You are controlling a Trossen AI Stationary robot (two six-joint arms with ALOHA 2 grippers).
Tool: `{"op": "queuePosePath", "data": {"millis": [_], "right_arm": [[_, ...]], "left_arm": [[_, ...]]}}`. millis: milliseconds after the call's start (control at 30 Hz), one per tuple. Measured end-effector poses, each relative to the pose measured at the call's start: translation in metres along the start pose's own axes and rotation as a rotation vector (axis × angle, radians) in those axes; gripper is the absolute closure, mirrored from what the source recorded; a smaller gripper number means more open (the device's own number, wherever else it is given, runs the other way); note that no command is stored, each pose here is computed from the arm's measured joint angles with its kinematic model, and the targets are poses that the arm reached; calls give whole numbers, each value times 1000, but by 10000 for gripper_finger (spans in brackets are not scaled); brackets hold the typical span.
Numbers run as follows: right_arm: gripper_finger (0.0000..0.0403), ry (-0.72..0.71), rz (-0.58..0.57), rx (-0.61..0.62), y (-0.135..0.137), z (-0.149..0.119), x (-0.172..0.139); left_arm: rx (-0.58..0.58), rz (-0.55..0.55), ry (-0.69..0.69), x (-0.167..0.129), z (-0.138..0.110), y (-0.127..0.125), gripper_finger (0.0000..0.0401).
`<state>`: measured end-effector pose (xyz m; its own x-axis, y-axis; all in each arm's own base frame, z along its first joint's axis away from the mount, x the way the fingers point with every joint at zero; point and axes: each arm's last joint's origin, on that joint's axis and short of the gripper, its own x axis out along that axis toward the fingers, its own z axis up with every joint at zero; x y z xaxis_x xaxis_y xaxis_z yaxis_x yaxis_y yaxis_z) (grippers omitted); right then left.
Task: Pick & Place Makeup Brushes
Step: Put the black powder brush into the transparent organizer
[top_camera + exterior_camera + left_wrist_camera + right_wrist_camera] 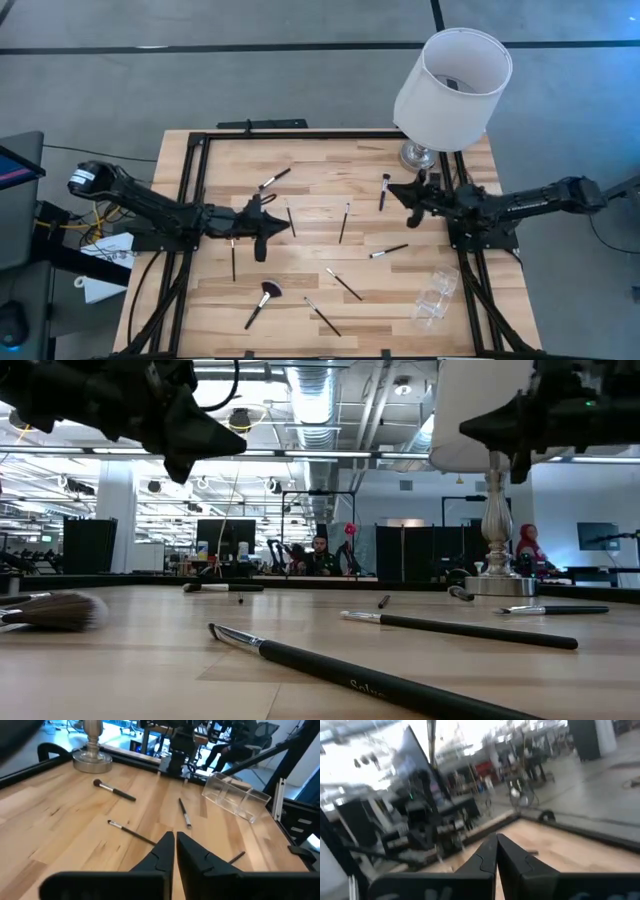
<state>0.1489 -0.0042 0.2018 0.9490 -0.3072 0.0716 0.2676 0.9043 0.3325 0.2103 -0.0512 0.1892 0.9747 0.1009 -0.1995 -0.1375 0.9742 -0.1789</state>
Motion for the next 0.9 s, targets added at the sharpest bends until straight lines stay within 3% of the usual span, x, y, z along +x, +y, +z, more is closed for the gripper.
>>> {"op": "queuePosePath", "data": {"millis": [267,433,700,900], "right_arm": [[399,257,-297,-131,31,0,56],[369,431,-542,-139,38,-18,88],[278,594,-879,51,11,-64,118],[255,762,-1055,118,-8,-64,125]], "left_arm": [[82,-10,-78,-6,5,-11,364],[120,-49,-111,-10,12,-12,364],[296,-266,-279,-16,29,-21,371],[328,-307,-425,-29,50,-13,373]]}}
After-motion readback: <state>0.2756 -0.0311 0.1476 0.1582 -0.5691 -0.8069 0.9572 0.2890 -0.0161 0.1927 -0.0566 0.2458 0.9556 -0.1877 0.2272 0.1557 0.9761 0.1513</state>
